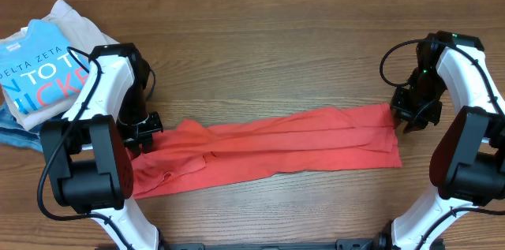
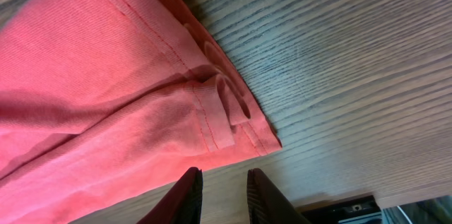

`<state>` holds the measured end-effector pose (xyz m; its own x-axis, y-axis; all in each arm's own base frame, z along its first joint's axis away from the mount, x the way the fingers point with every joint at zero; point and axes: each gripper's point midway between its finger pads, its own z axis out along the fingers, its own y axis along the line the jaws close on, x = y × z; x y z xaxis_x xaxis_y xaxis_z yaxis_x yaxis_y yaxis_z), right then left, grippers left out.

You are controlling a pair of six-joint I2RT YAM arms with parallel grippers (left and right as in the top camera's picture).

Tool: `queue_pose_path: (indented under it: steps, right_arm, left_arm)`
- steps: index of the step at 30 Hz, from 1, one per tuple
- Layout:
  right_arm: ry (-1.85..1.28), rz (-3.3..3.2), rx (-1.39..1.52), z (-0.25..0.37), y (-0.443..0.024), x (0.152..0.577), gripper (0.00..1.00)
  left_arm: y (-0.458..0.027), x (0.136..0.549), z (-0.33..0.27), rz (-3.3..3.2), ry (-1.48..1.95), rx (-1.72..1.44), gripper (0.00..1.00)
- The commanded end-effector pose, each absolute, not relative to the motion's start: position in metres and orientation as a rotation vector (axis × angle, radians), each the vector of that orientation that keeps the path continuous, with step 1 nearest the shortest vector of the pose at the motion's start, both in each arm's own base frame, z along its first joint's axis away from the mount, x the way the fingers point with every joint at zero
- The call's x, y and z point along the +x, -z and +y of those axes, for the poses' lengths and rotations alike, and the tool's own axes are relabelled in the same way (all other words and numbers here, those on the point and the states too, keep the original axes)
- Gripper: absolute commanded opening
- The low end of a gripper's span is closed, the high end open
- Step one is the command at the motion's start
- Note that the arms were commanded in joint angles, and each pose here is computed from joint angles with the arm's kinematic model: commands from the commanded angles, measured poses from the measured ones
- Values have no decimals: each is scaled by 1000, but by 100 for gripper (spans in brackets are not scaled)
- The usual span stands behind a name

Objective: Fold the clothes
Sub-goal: 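Fold the top edge down toward the front with both grippers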

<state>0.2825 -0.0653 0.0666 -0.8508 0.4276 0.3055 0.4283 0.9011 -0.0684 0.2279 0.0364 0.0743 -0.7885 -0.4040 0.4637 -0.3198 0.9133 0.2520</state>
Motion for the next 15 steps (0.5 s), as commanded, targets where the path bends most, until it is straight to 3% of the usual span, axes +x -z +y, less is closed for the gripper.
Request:
queue_pose_path:
  steps: [1, 3, 9, 15]
  right_arm:
    - [29, -2779, -645, -63, -72, 285, 25]
    - [36, -2790, -649, -63, -71, 288, 25]
    - [37, -2795, -650, -63, -71, 289, 25]
    - [40, -2798, -651, -63, -71, 290, 26]
  left_arm:
    - [-68, 211, 41, -2508, 278, 519, 12]
    - [-59, 207, 40, -2504, 276, 523, 16]
    - [-59, 200, 41, -2477, 293, 527, 44]
    - [-61, 217, 42, -2534, 290, 559, 39]
